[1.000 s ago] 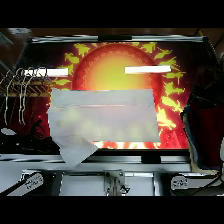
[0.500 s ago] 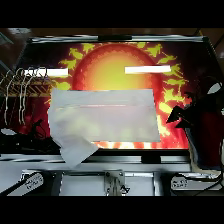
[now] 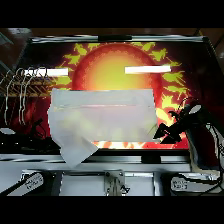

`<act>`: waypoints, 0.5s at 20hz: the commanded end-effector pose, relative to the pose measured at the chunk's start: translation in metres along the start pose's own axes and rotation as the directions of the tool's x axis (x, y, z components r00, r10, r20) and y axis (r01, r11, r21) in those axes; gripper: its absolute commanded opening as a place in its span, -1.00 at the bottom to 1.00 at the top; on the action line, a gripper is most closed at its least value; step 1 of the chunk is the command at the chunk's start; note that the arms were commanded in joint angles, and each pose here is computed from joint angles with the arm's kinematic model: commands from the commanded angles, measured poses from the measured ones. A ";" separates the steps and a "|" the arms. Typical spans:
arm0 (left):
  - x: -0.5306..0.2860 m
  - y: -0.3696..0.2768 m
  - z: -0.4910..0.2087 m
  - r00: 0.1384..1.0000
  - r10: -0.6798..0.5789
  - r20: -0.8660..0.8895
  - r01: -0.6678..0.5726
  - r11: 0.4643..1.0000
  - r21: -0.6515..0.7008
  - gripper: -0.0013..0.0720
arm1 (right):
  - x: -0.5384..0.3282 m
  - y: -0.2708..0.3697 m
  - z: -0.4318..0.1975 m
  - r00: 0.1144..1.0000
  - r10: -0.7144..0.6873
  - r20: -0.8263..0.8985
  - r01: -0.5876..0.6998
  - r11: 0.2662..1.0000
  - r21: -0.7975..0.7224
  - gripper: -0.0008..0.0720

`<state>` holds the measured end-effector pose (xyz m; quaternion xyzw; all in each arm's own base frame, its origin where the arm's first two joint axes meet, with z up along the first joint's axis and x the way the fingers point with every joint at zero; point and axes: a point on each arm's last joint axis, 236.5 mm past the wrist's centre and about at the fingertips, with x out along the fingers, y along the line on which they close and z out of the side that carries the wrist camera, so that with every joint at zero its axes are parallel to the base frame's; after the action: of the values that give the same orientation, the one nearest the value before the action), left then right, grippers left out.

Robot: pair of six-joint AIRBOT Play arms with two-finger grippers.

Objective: Fold the shirts.

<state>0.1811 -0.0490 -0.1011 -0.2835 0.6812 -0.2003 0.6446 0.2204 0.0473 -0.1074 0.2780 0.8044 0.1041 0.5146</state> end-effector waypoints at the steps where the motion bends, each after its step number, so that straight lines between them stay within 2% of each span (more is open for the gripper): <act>1: -0.001 -0.001 -0.001 1.000 -0.005 -0.003 0.005 1.000 0.004 -0.89 | 0.008 -0.005 0.012 0.998 -0.027 0.056 0.026 1.000 0.015 0.36; 2: -0.001 -0.001 -0.001 1.000 -0.004 -0.003 0.004 1.000 0.004 -0.89 | 0.008 -0.006 0.015 0.997 -0.029 0.070 0.027 0.999 0.035 0.09; 4: -0.001 -0.001 -0.001 1.000 -0.004 -0.002 0.004 1.000 0.004 -0.89 | 0.007 -0.006 0.021 0.995 -0.031 0.095 0.026 0.998 0.053 -0.15; 7: -0.005 -0.001 0.005 1.000 0.002 0.009 -0.002 1.000 0.014 -0.89 | 0.008 -0.004 0.016 0.997 -0.021 0.074 0.016 0.998 0.056 -0.74; 8: -0.010 -0.002 0.010 1.000 0.005 0.018 -0.005 1.000 0.029 -0.89 | 0.008 -0.003 0.013 0.998 -0.017 0.061 0.014 0.999 0.049 -0.83; 10: -0.023 -0.007 0.022 0.999 0.008 0.035 -0.011 0.998 0.065 -0.89 | 0.004 0.000 0.011 0.998 -0.016 0.064 0.013 0.999 0.033 -0.83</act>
<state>0.1930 -0.0427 -0.0917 -0.2726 0.6724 -0.2069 0.6564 0.2300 0.0477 -0.1194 0.2868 0.7905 0.0742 0.5361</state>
